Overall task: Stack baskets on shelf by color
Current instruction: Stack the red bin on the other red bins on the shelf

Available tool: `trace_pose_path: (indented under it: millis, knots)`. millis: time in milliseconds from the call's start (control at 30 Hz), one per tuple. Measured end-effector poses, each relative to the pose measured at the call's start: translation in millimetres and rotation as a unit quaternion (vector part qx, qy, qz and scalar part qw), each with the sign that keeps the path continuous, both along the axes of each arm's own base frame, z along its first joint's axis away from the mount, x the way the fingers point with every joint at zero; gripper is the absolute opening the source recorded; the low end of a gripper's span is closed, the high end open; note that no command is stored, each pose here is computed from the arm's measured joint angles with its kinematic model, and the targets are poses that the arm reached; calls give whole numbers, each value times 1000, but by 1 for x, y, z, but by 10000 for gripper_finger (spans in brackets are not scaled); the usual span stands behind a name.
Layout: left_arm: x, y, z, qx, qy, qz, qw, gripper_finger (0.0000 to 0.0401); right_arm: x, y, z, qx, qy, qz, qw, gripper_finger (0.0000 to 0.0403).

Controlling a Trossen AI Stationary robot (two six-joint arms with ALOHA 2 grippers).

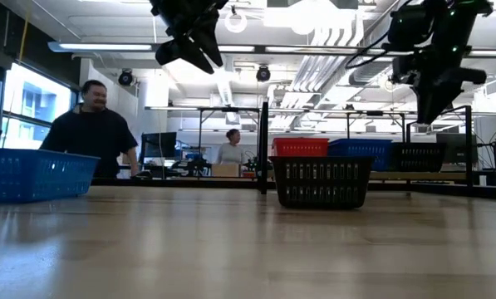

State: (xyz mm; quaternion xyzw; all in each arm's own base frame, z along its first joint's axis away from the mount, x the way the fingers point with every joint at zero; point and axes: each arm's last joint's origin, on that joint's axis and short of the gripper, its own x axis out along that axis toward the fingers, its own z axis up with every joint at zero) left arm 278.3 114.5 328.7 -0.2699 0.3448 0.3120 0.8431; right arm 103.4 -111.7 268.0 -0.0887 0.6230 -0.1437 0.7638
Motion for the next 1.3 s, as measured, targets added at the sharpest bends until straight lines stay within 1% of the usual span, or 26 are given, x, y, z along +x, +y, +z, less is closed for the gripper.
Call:
trace_pose_path:
  millis: [100,167,267,333,400,500,667,867,1067,1167,1300]
  knots:
    - [0,0,0,6,5,-14,1000,122,3,12,5,23,-11,-15,1000,99]
    - [0,-1,0,6,5,-25,1000,122,4,21,13,38,-25,-39,998,99]
    - [1,-3,0,12,9,-44,999,122,8,33,23,79,-47,-75,993,99]
    - [2,-5,0,17,12,-54,998,122,10,41,29,111,-67,-105,986,99]
    - [3,-7,0,19,12,-59,998,122,13,49,32,152,-83,-143,974,99]
    - [4,-10,0,21,14,-69,997,122,16,61,32,212,-95,-200,952,99]
    - [7,-19,0,35,21,-110,993,122,22,81,31,275,-91,-276,917,99]
    - [10,-30,0,48,27,-146,988,122,25,105,31,314,-79,-373,869,99]
    - [13,-41,0,53,27,-169,984,122,25,128,31,330,-59,-433,837,99]
    - [15,-47,0,54,27,-180,982,122,23,139,30,329,-53,-455,826,99]
    - [16,-53,0,55,27,-191,980,122,22,153,29,319,-46,-474,819,99]
